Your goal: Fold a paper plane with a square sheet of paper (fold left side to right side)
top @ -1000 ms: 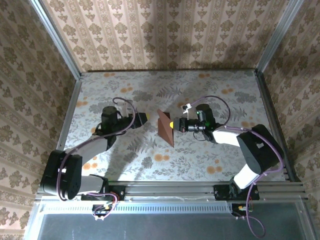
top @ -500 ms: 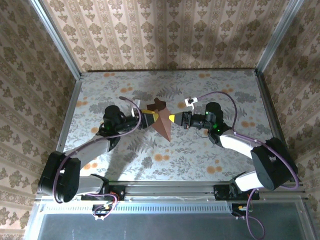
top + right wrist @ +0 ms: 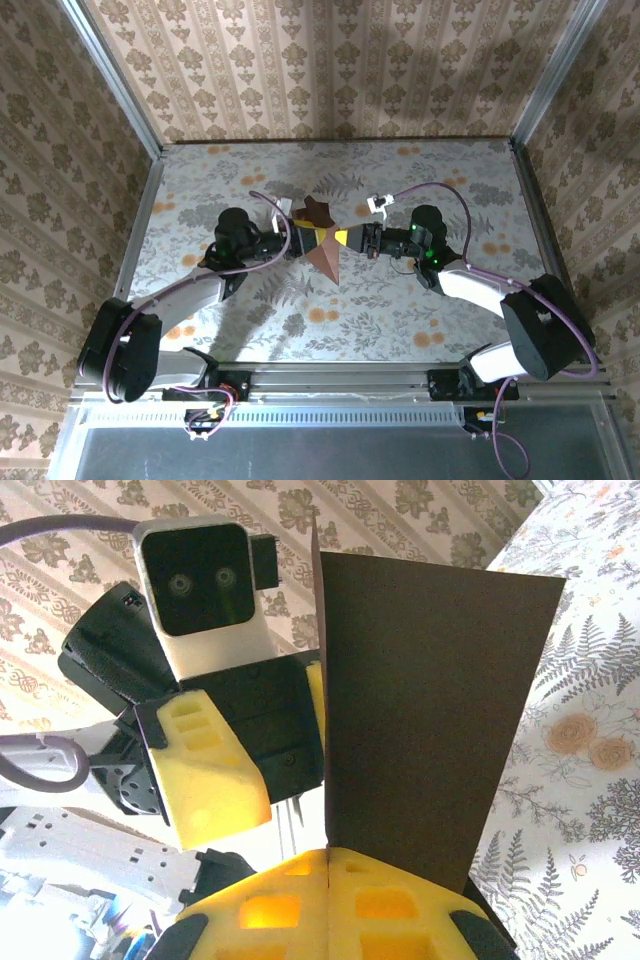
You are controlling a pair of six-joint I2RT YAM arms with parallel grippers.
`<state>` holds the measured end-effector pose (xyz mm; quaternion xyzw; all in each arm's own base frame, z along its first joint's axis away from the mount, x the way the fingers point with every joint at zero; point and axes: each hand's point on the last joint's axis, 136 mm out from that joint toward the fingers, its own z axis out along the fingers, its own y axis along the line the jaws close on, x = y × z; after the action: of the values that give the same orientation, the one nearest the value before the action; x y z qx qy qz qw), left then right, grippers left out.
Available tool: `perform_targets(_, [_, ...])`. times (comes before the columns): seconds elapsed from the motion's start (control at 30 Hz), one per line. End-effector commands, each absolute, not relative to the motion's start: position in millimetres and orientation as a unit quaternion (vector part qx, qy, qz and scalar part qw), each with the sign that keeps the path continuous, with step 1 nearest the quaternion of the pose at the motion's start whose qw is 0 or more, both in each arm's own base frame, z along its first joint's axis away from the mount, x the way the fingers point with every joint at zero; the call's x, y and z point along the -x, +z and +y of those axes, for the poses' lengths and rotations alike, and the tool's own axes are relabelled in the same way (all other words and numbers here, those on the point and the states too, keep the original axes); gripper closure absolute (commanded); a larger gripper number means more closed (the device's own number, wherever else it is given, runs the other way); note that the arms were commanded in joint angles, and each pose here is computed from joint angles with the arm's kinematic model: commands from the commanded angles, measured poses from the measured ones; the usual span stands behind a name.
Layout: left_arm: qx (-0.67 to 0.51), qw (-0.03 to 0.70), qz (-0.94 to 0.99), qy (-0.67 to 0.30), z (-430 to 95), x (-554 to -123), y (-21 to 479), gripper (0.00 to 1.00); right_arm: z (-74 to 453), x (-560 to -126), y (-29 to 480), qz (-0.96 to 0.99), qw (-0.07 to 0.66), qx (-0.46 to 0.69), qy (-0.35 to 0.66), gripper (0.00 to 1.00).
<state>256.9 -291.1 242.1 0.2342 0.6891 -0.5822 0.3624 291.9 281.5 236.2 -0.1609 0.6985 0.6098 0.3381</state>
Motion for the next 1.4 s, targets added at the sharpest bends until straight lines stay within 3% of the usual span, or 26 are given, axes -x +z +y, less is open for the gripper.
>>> perform_targets(0.0, [-0.248, 0.38, 0.674, -0.583, -294, -259, 255, 0.6, 285, -290, 240, 0.69, 0.341, 0.172, 0.615, 0.97])
perform_targets(0.3, [-0.245, 0.387, 0.672, -0.582, -292, -258, 261, 0.78, 283, -297, 229, 0.703, 0.339, 0.157, 0.606, 0.9])
perform_targets(0.6, [-0.24, 0.394, 0.664, -0.589, -291, -257, 267, 0.94, 273, -289, 242, 0.7, 0.356, 0.163, 0.597, 0.7])
perform_targets(0.77, [-0.241, 0.397, 0.657, -0.594, -293, -256, 273, 0.97, 253, -285, 239, 0.722, 0.382, 0.151, 0.557, 0.47])
perform_targets(0.93, [-0.246, 0.4, 0.65, -0.597, -294, -252, 280, 0.98, 237, -281, 232, 0.732, 0.388, 0.128, 0.545, 0.17])
perform_targets(1.03, [-0.25, 0.399, 0.647, -0.601, -296, -250, 283, 0.98, 244, -275, 232, 0.725, 0.366, 0.136, 0.568, 0.08])
perform_targets(1.2, [-0.254, 0.396, 0.643, -0.605, -301, -248, 287, 0.99, 265, -266, 234, 0.714, 0.346, 0.168, 0.586, 0.03])
perform_targets(1.37, [-0.257, 0.39, 0.641, -0.609, -306, -245, 287, 0.99, 281, -264, 240, 0.7, 0.332, 0.19, 0.603, 0.08])
